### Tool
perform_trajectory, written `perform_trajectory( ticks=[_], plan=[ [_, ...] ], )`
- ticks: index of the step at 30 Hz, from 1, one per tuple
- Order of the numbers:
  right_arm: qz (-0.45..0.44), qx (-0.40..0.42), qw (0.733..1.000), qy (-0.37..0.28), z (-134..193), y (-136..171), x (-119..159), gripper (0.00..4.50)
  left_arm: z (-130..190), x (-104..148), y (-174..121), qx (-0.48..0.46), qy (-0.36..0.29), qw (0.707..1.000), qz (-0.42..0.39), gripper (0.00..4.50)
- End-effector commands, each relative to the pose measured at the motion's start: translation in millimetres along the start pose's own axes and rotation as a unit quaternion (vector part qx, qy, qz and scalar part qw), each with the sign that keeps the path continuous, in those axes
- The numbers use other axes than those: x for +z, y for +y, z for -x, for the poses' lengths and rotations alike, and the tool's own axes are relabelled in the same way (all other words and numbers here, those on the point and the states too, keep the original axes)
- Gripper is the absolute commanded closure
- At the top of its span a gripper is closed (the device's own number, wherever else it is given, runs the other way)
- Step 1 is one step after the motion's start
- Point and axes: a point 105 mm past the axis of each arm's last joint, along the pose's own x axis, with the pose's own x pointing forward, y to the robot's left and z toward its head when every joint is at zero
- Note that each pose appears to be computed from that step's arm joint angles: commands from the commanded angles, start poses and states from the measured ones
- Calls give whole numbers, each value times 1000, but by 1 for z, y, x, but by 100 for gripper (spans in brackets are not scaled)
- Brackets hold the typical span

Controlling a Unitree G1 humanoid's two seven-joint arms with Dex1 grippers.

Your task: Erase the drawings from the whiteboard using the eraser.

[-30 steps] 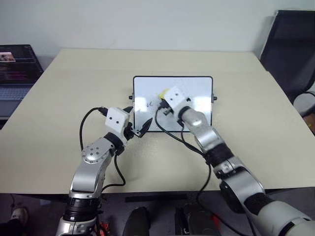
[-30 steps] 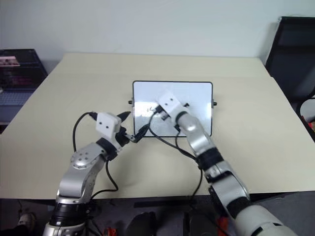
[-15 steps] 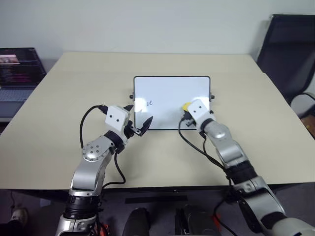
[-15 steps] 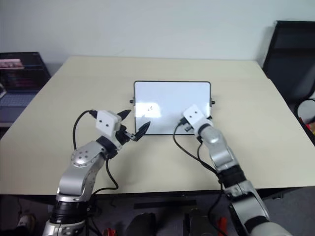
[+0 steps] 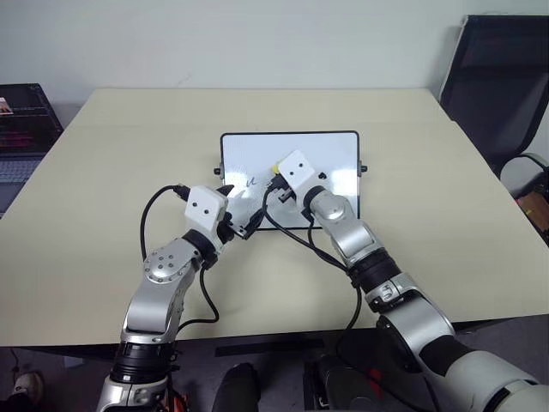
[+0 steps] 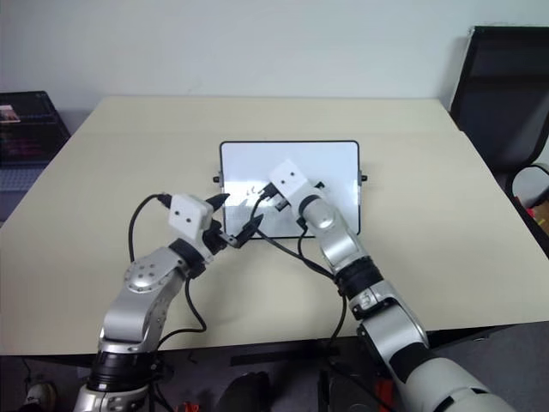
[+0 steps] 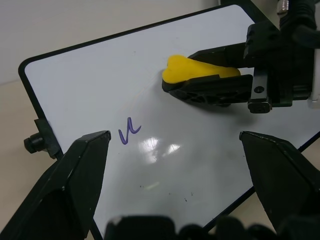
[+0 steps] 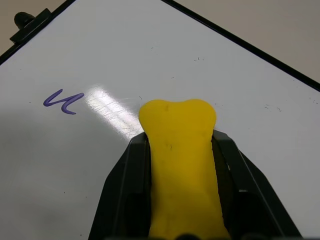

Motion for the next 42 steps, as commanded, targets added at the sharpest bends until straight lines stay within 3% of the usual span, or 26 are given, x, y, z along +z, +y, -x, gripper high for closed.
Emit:
perform_trajectory(
  ticks=[1, 7, 16, 21, 36, 42],
  plan=[
    [5, -15, 999, 51, 16, -15, -38, 330, 1, 15, 1, 4, -27, 1000, -13, 0],
    [2, -46, 995, 89, 61, -45, -74, 330, 1, 15, 2, 2, -26, 1000, -7, 0],
    [-90, 5, 995, -35, 102, -32, -30, 330, 15, 0, 11, 28, -14, 999, 24, 0],
    [-98, -13, 994, -46, 122, -35, -36, 330, 25, -7, 18, 52, -13, 998, 33, 0],
    [-75, -25, 996, -48, 120, -39, -44, 330, 30, -6, 20, 66, -21, 997, 34, 0],
    [-75, -19, 991, -104, 120, -39, -20, 330, 29, -4, 18, 62, -23, 997, 33, 0]
  ],
)
